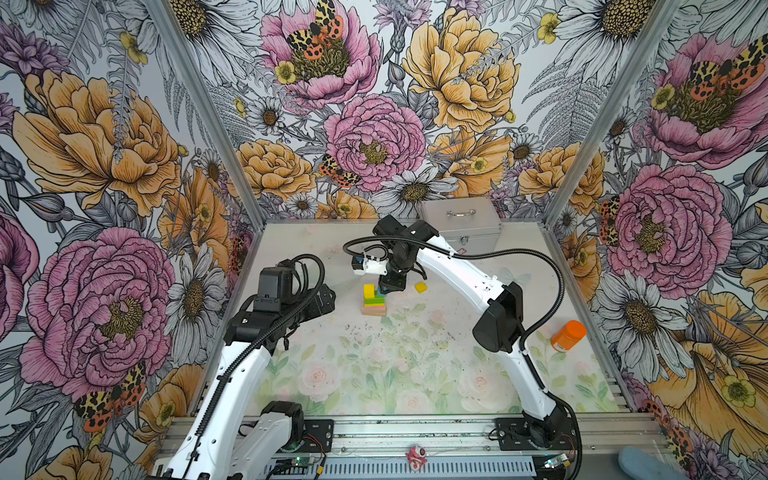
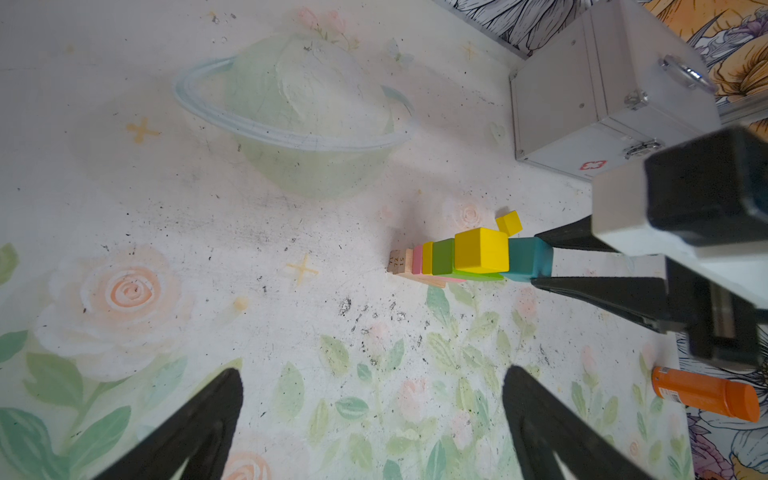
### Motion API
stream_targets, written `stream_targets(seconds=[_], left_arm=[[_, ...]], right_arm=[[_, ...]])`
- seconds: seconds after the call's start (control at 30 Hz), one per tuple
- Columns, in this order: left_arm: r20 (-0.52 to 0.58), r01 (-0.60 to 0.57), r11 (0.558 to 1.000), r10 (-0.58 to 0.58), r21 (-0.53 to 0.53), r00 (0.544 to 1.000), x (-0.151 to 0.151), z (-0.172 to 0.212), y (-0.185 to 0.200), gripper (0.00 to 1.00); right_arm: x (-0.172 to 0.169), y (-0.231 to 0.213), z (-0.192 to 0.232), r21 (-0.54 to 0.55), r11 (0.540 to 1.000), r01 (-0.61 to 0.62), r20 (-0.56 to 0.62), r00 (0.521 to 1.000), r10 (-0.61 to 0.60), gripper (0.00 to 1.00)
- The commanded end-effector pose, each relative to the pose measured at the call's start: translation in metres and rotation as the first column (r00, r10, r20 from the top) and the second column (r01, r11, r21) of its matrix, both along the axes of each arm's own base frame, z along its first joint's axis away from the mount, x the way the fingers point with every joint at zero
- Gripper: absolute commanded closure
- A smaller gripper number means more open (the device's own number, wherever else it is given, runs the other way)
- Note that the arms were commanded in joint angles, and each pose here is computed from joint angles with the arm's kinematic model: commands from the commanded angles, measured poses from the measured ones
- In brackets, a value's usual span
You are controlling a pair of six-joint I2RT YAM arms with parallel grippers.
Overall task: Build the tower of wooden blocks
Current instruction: 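Lower the held teal cube beside the yellow cube on the stack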
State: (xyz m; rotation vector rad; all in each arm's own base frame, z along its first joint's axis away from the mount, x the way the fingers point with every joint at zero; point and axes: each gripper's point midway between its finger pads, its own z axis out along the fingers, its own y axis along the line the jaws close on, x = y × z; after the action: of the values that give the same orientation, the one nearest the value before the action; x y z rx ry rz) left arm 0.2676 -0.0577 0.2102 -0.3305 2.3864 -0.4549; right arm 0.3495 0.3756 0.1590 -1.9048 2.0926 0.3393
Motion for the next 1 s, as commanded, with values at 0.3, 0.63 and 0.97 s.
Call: stream_targets(seconds=[0.3,0.63,0.97], left_arm=[[0.053,0.014,1.000,-0.013,-0.028,0.999,0.0052,0.0143,-0.0031,0.01],[0.056,0.015,0.999,-0.013,-0.030,0.998,0.0050,0.0151,-0.0023,0.01],[0.055,0.017,0.999,-0.015,-0.032,0.998,0.0043,0.0144,-0.0022,0.01]], right_arm=[[0.0050,0.0043,-0.0066,-0.011,1.000,-0.009,0.012,1.000,0.009,0.77],[0.0041,0.0061,-0.0077,-0.013,1.000,-0.013,0.014,1.000,0.013,0.77],[0.0026,0.0085,-0.0062,-0.014,1.000,-0.017,0.021,1.000,0.017,0.77]])
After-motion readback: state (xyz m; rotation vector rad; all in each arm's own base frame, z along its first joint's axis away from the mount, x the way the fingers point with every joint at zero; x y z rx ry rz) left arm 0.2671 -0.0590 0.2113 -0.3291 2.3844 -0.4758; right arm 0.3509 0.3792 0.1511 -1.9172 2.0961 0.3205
